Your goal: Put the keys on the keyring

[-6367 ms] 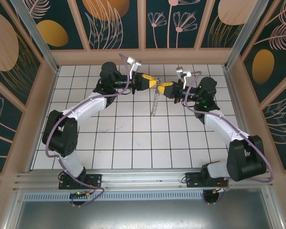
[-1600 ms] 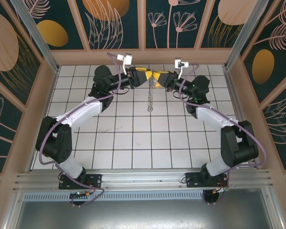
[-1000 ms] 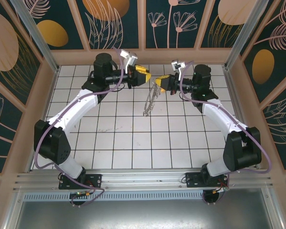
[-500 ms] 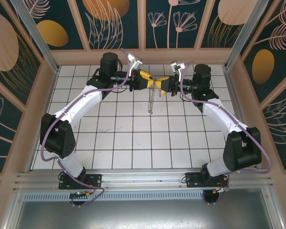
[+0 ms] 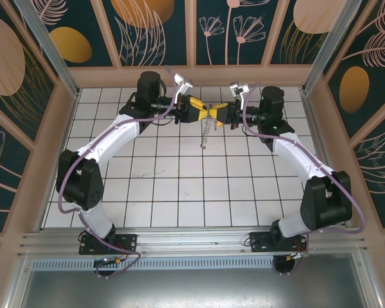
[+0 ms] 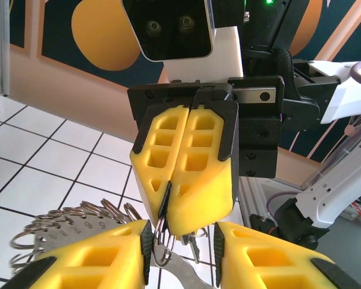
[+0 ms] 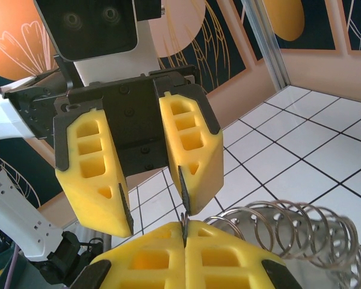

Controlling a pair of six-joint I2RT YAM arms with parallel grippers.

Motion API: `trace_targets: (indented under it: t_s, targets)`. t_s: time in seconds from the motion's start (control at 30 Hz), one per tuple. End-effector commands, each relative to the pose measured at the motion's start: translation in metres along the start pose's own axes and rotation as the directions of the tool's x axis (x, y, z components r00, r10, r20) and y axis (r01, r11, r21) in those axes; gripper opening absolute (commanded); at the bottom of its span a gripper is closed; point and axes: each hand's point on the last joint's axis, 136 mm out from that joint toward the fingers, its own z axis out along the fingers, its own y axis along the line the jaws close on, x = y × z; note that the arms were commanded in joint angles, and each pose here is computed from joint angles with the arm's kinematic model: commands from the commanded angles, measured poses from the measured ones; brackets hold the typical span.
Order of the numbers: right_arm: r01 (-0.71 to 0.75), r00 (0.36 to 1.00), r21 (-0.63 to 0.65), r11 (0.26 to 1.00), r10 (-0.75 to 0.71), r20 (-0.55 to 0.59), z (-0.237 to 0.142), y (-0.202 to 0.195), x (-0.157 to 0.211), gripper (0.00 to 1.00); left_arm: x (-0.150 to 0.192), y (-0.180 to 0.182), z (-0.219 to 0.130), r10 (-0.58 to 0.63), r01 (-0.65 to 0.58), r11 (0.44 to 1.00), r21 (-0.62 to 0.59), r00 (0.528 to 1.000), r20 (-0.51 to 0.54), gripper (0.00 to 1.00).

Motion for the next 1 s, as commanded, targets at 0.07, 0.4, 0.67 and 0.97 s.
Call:
trace_targets:
  t_s: [0.07, 0.4, 0.67, 0.97]
  targets:
    - [0.093, 0.995, -0.032, 0.995, -0.091, 0.049, -0.0057, 0.0178, -0.0239, 0.00, -0.0008, -0.0025, 0.0011, 0.008, -0.008, 0.999, 0.048, 1.000, 0.011, 0.33]
    - [0.090, 0.995, -0.030, 0.995, -0.088, 0.056, -0.0053, 0.0165, -0.0240, 0.00, 0.0060, 0.0049, 0.0032, -0.013, 0.012, 0.999, 0.036, 1.000, 0.012, 0.33]
    - [0.082, 0.995, -0.033, 0.996, -0.080, 0.055, -0.0041, 0.0144, -0.0226, 0.00, 0.0012, 0.0036, 0.0040, -0.014, 0.012, 0.999, 0.048, 0.999, 0.040, 0.25]
    - [0.073, 0.996, -0.029, 0.997, -0.071, 0.059, -0.0036, 0.0117, -0.0216, 0.00, -0.0028, -0.0034, 0.0097, -0.004, 0.001, 0.998, 0.070, 0.999, 0.050, 0.14]
